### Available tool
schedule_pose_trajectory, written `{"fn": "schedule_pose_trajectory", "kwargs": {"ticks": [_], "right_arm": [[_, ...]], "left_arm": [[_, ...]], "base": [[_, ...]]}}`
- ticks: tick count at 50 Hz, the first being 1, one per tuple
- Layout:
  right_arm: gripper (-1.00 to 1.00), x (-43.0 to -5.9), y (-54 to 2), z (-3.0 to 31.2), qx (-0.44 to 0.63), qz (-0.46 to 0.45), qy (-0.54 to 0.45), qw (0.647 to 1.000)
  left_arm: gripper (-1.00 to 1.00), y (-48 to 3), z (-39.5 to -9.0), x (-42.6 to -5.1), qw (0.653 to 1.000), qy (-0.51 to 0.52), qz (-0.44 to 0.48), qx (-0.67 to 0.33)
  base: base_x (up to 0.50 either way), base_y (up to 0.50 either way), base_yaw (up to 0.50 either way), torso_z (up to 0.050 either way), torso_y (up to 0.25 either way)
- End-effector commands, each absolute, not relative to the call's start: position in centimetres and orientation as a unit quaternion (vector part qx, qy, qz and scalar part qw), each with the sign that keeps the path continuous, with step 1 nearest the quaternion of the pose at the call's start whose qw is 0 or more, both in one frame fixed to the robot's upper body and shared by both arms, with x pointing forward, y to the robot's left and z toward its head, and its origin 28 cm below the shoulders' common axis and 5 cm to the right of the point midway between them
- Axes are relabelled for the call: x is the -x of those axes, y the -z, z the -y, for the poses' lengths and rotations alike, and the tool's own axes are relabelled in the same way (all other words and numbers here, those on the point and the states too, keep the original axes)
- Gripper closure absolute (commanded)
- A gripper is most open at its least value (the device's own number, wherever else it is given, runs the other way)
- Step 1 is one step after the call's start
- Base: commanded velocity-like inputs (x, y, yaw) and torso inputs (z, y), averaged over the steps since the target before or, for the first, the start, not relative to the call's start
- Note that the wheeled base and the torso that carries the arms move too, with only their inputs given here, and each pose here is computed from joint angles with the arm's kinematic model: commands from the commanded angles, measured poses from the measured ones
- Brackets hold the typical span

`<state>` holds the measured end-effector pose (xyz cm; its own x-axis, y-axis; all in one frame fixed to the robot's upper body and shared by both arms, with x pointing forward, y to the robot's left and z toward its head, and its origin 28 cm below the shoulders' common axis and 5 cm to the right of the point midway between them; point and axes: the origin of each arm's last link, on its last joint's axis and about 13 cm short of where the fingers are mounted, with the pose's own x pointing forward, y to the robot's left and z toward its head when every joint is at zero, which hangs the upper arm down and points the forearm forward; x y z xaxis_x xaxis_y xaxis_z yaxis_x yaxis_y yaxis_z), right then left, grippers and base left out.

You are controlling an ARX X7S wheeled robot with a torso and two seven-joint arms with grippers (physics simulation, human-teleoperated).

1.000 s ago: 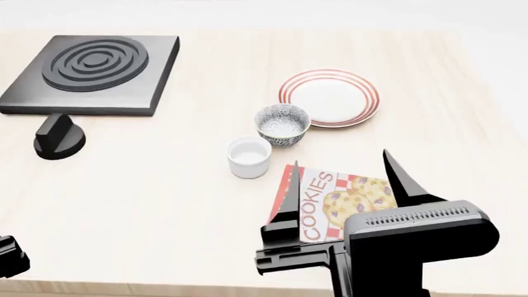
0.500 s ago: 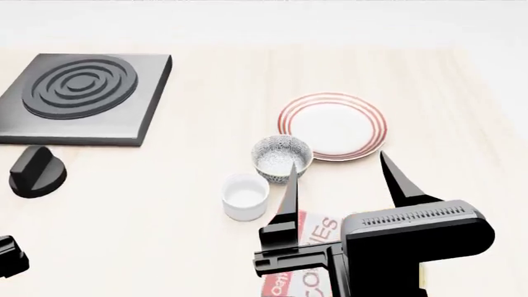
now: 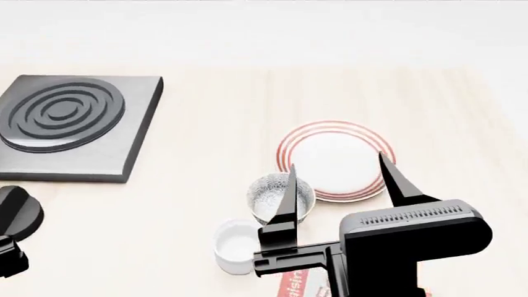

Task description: Pick the akita bowl between the plate and the ramekin and place it on the plate.

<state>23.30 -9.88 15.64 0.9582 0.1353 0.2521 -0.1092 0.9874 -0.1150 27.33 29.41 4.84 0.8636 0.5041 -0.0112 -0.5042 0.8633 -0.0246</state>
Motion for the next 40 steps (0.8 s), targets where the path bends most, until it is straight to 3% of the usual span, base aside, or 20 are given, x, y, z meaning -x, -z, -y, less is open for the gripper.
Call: {"fn": "schedule_pose_trajectory", "kwargs": {"ticks": [1,40], "right_arm": [[-1.00,-23.51,-15.70,10.08,0.050,0.137,-0.059,0.988],[-1.00,-23.73,-15.38,10.03,0.048,0.132,-0.065,0.988]], "left_arm": [[-1.00,-4.84,-29.25,-27.18,0.968,-0.249,0.002,0.028],[-1.00,-4.91,-29.28,-27.17,0.968,-0.251,0.002,0.029]], "base": [[0.30,0.00,0.00,0.000,0.000],[0.30,0.00,0.00,0.000,0.000]]}}
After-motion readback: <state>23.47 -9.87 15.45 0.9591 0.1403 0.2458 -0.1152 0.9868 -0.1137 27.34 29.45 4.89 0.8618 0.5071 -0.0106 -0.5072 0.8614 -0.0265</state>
